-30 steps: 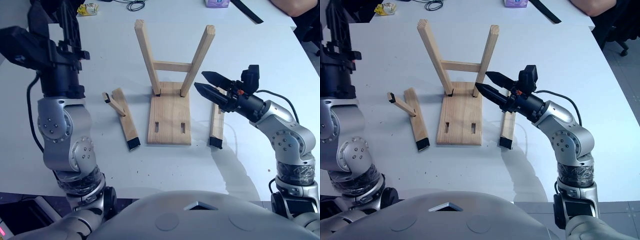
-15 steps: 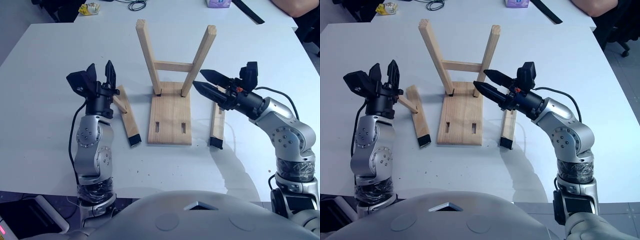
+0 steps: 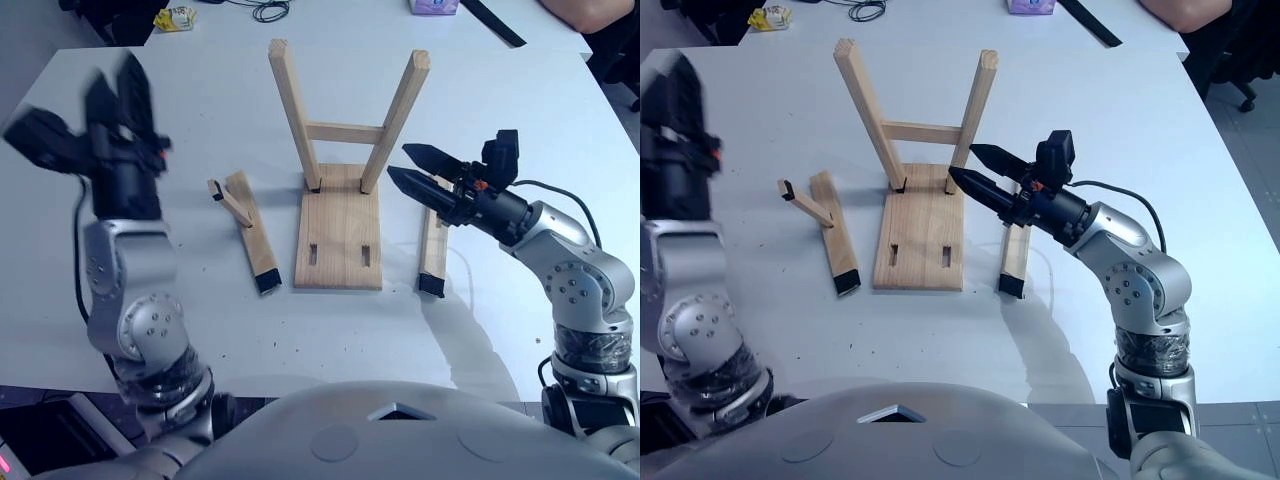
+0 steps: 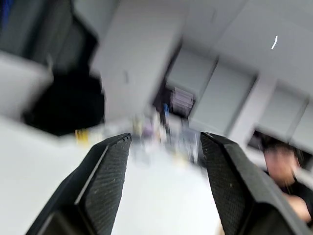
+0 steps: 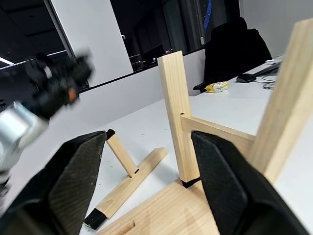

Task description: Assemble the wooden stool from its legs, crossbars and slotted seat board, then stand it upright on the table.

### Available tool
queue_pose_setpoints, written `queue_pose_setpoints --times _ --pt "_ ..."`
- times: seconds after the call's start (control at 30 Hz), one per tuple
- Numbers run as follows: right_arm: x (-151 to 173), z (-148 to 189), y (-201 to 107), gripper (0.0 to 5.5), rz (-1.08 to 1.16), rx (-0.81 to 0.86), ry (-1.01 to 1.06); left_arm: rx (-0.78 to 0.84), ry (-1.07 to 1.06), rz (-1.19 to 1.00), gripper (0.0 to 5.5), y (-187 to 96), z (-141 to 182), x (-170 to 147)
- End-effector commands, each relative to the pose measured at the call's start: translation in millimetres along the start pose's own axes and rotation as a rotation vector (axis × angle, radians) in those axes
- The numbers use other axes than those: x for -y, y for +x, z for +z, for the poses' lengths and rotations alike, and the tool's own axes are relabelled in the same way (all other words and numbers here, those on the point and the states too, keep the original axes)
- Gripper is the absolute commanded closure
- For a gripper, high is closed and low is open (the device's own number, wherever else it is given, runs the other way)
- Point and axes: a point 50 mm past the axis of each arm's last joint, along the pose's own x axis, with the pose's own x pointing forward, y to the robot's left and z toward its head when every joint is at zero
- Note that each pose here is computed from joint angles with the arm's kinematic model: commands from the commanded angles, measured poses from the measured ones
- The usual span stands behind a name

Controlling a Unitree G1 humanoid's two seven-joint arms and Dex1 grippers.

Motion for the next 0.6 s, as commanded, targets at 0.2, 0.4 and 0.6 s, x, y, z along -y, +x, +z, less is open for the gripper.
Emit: queue_pose_setpoints --times 0.2,0.4,0.6 --pt "-8.3 -3.4 -29.7 2.29 -0.199 0.077 -0.013 -0.19 0.101 -0.162 1.71 -16.8 11.2 33.1" --pt "-24.0 -12.2 -47.8 2.29 -0.299 0.078 0.018 -0.25 0.242 -0.163 1.42 -22.4 6.0 53.3" --pt "-22.9 -9.1 -49.9 2.29 -0.302 0.063 0.022 -0.366 0.189 0.015 1.42 -37.2 -13.2 48.1"
